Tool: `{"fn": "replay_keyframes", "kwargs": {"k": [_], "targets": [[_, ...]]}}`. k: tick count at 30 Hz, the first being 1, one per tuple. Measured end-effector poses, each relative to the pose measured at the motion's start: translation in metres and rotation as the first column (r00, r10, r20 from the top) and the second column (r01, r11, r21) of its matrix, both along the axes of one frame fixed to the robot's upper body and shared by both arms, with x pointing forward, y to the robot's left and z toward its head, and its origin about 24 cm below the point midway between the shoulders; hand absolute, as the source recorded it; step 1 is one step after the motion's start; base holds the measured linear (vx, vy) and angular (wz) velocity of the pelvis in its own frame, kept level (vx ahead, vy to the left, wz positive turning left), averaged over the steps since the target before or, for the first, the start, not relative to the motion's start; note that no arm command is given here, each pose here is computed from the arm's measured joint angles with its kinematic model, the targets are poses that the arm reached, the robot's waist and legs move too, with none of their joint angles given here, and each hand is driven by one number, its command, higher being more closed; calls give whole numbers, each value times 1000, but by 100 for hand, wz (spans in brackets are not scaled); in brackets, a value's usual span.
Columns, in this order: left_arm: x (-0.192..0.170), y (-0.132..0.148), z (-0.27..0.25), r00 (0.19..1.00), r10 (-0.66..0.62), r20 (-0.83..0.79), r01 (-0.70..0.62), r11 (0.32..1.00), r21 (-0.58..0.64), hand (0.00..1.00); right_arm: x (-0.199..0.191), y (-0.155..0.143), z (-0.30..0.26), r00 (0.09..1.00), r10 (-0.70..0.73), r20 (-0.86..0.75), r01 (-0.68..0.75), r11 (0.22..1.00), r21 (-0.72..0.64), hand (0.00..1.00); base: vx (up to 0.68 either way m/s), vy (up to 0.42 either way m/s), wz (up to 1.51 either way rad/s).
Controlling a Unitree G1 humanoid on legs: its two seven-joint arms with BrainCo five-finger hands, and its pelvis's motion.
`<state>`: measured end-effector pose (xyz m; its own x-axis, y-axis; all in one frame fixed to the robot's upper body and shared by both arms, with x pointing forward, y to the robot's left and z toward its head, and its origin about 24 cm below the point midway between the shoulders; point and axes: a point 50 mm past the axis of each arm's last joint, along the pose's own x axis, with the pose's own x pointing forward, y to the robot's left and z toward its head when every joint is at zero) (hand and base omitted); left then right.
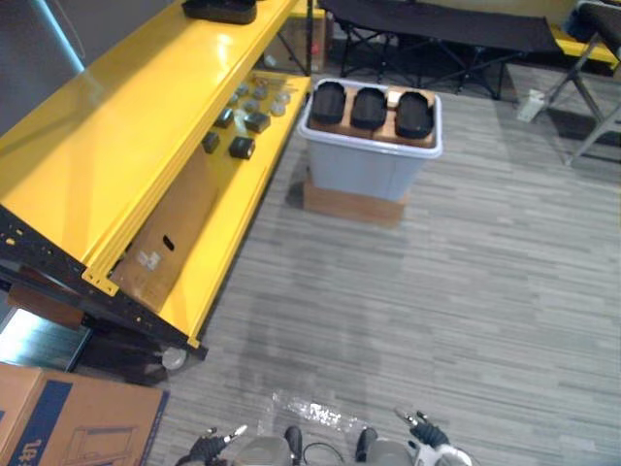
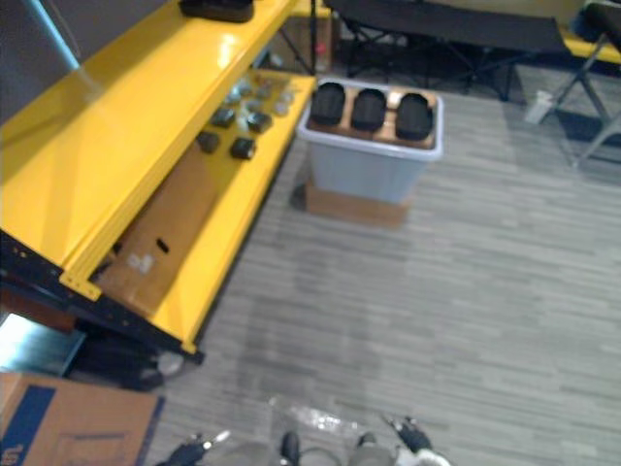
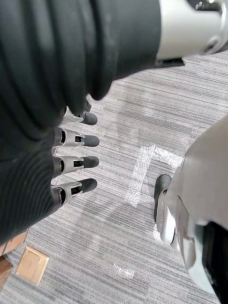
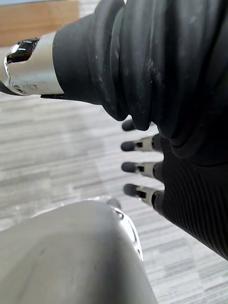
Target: Walk over and take plastic housings, then place them on the shelf
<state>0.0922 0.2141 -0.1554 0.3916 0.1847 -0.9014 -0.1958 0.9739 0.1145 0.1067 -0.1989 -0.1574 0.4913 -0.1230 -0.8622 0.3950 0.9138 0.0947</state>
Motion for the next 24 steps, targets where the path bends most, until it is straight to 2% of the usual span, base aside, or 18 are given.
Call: {"fn": "replay_keyframes", "kwargs": {"k": [15,24], "targets": [[3,1,2,999,9,44,-10,1000,20,0,3,4,1,998,66,11,-65,998,-14,0,3,-1,1],[-11,9,-1,996,90,-15,-90,996,12,0,5,2,1,999,42,-25,-42,999,-9,0,-45,18,7]]}}
